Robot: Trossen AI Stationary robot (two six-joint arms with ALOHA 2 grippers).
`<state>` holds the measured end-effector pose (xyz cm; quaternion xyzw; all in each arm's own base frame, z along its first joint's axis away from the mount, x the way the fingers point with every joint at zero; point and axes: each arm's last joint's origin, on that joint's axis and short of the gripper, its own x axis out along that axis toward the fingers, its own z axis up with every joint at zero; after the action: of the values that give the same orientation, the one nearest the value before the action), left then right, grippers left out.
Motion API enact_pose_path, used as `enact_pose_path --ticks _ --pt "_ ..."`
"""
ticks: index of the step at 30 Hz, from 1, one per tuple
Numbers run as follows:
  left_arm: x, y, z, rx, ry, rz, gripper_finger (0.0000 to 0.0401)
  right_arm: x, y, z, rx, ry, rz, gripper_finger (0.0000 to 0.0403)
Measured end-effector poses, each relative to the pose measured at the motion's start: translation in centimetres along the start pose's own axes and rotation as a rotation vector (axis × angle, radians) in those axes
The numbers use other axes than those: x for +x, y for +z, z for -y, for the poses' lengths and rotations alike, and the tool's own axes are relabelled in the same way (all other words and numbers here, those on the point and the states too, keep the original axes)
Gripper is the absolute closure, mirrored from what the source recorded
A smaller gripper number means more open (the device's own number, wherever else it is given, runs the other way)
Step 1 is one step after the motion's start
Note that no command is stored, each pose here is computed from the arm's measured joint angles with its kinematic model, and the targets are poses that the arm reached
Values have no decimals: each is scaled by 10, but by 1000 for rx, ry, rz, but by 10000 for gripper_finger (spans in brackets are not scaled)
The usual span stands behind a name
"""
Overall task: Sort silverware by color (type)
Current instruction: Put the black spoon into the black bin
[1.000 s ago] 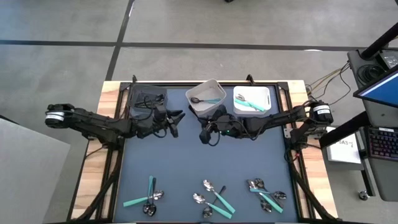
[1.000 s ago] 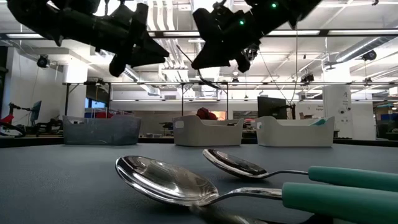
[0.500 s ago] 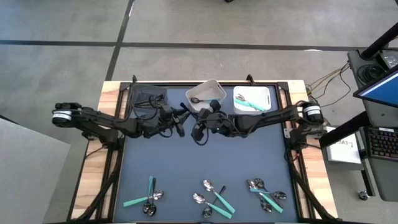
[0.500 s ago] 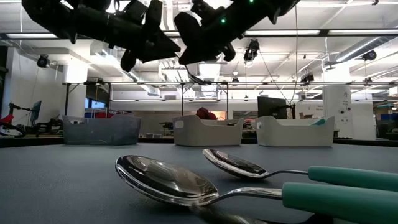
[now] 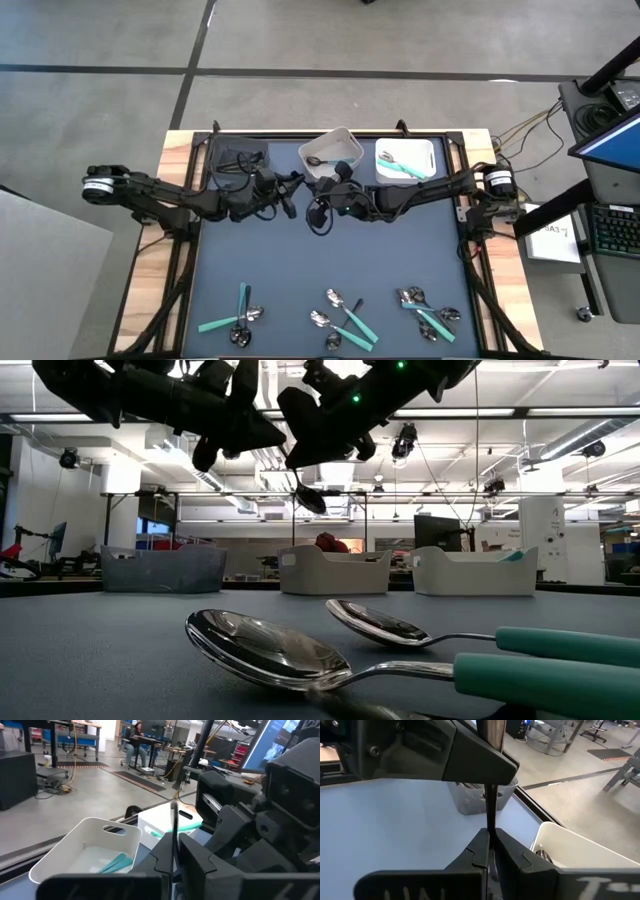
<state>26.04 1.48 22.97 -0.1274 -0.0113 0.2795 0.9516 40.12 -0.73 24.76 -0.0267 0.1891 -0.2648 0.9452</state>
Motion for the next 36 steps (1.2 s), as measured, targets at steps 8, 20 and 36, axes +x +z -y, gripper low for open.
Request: enact_pose_path --ticks 8,20,36 --pt "0 -1 -1 -12 -6 -10 401 0 -1 1 41 -8 -14 373" --pt "2 3 -20 163 128 -45 401 -15 -5 10 124 -21 -154 271" --pt "-45 30 -109 513 738 -357 401 -28 -35 20 276 -157 -454 300"
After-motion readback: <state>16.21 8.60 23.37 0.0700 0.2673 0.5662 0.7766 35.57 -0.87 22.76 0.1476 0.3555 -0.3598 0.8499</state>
